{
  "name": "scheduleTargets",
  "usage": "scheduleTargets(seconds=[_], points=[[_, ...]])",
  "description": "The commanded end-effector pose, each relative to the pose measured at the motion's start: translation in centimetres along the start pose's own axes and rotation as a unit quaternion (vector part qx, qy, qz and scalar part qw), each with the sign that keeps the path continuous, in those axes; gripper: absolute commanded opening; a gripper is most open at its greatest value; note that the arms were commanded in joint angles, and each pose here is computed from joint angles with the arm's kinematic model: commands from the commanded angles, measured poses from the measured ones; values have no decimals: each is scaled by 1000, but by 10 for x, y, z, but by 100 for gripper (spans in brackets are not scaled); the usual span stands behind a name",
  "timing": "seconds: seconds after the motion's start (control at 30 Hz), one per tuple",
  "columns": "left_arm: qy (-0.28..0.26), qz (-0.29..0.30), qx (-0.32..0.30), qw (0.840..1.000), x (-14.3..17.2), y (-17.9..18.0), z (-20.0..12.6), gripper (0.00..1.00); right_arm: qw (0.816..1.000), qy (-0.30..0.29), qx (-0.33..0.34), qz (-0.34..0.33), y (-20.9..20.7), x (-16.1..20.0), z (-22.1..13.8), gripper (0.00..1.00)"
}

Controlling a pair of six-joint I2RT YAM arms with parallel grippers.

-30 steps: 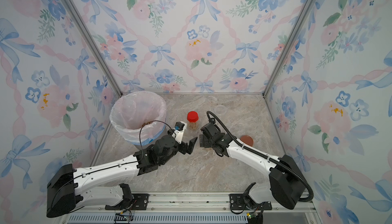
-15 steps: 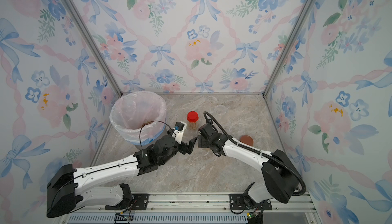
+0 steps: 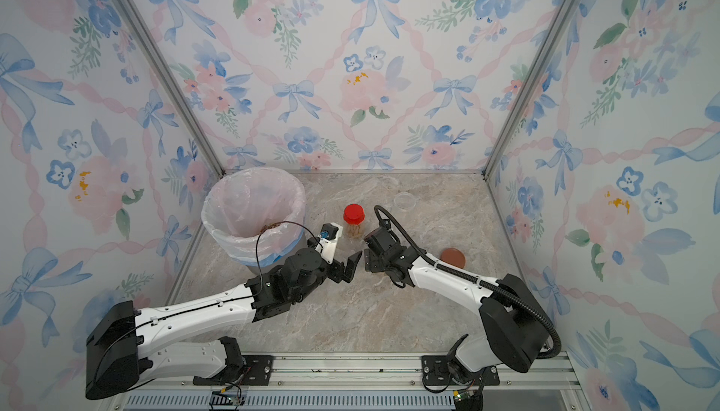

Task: Empty moldy peanuts from jars
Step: Pick up the jar from the center of the board.

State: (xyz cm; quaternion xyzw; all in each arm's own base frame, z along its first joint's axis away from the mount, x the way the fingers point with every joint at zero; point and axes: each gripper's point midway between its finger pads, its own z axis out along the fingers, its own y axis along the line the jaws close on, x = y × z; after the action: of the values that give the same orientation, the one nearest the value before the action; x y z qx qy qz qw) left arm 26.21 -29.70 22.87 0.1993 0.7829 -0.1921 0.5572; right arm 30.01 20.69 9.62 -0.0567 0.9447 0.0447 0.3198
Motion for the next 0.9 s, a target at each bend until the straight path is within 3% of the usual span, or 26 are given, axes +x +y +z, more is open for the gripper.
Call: scheduleTargets(seconds=[0.0,0.23,0.33,0.87], points=[[-14,4,-5,1000,-6,6,-4,98,1000,8,13,-2,-4,9,6,81],[-20,3,-13,1000,-7,10,-6,98,1000,3,9,-2,-2,2,-1,62],[-30,4,-14,999,-7,13,-8,98,1000,-4,6,2,-2,-5,-7,58],[-119,60,74,988,-9,-11,-22,98,997,-41,-59,39,-1,-60,-66,57]])
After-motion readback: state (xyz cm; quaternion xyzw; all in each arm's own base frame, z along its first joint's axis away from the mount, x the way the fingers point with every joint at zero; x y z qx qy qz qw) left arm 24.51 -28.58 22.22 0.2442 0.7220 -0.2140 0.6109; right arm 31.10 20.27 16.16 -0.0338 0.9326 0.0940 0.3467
